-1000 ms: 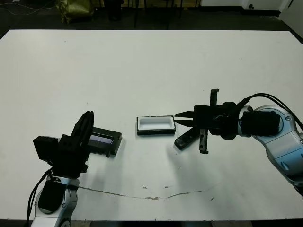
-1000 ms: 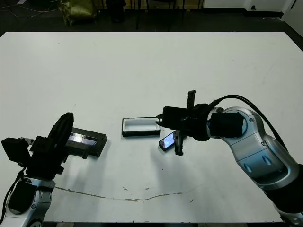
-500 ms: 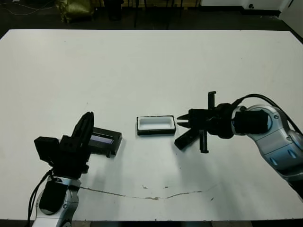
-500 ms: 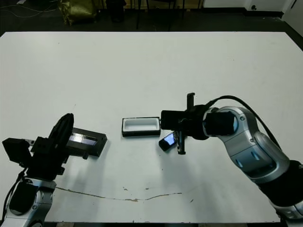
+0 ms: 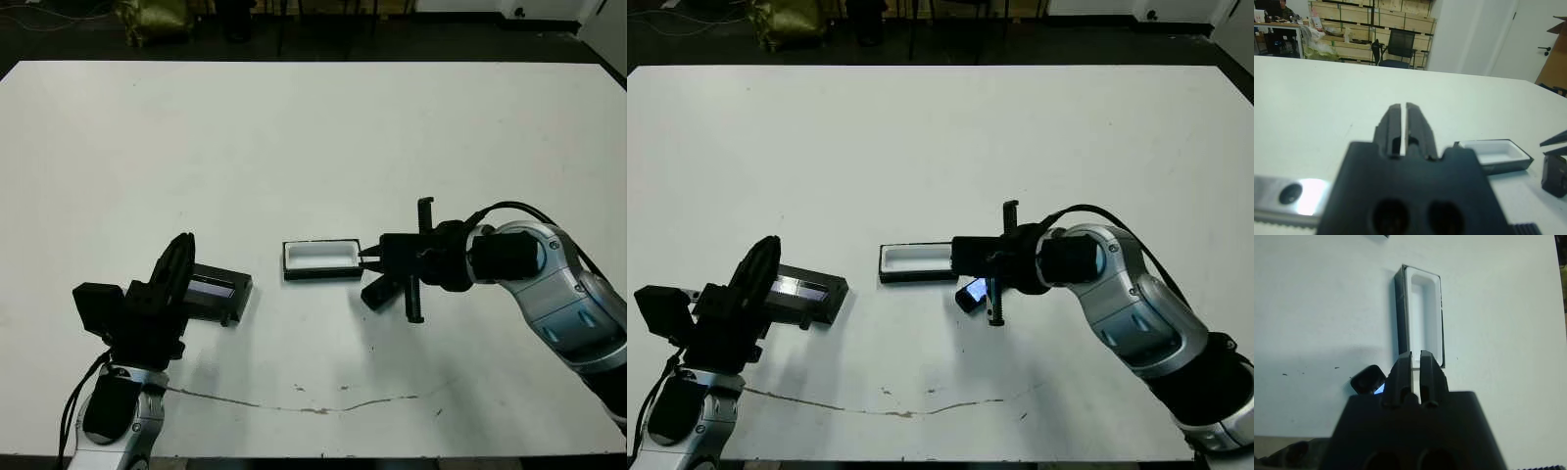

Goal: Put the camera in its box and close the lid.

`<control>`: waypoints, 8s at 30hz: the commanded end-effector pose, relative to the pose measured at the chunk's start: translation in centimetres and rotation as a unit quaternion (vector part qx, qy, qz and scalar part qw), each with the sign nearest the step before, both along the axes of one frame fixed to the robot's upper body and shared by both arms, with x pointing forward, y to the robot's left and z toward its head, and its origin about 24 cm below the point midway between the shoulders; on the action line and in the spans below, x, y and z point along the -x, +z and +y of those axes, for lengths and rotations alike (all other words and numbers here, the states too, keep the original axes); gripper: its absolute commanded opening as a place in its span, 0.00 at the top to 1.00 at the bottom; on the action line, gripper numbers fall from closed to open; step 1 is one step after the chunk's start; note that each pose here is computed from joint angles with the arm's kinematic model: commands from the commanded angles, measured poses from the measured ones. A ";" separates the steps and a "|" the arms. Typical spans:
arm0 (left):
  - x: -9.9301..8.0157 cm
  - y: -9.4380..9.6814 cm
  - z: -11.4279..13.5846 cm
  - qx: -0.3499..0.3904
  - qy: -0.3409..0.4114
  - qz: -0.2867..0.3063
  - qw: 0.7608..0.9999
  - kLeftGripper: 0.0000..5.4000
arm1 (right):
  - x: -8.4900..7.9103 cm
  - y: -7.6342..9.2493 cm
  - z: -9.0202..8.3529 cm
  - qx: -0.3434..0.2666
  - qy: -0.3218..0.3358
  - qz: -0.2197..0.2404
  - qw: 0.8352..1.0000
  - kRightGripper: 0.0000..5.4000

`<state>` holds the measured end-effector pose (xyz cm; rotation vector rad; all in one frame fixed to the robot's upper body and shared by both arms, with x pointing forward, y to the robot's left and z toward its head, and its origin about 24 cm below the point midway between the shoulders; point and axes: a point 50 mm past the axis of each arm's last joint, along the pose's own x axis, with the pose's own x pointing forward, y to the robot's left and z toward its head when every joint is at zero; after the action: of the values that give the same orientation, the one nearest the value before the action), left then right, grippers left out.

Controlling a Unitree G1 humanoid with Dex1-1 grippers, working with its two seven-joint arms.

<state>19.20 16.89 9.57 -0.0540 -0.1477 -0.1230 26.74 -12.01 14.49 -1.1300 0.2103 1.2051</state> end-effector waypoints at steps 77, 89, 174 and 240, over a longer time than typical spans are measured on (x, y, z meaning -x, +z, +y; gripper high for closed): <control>0.5 -0.5 0.4 0.016 0.015 0.012 1.000 1.00 | 3.4 -3.4 -4.9 0.075 -0.041 0.112 0.990 1.00; 0.5 -0.5 0.4 0.011 0.018 0.009 1.000 1.00 | 3.2 -3.5 -6.1 0.079 -0.047 0.100 0.991 1.00; 0.5 -0.7 0.2 0.012 0.016 0.016 1.000 1.00 | 2.2 3.9 -12.5 -0.266 -0.120 0.095 0.952 1.00; 0.3 -1.0 0.3 0.021 0.018 0.021 0.999 1.00 | 1.3 -9.0 -15.5 -0.255 -0.190 0.182 0.931 0.00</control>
<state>19.04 17.02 9.26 -0.0944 -0.1441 -0.0934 25.89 -27.44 6.81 -0.3928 0.2777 1.0314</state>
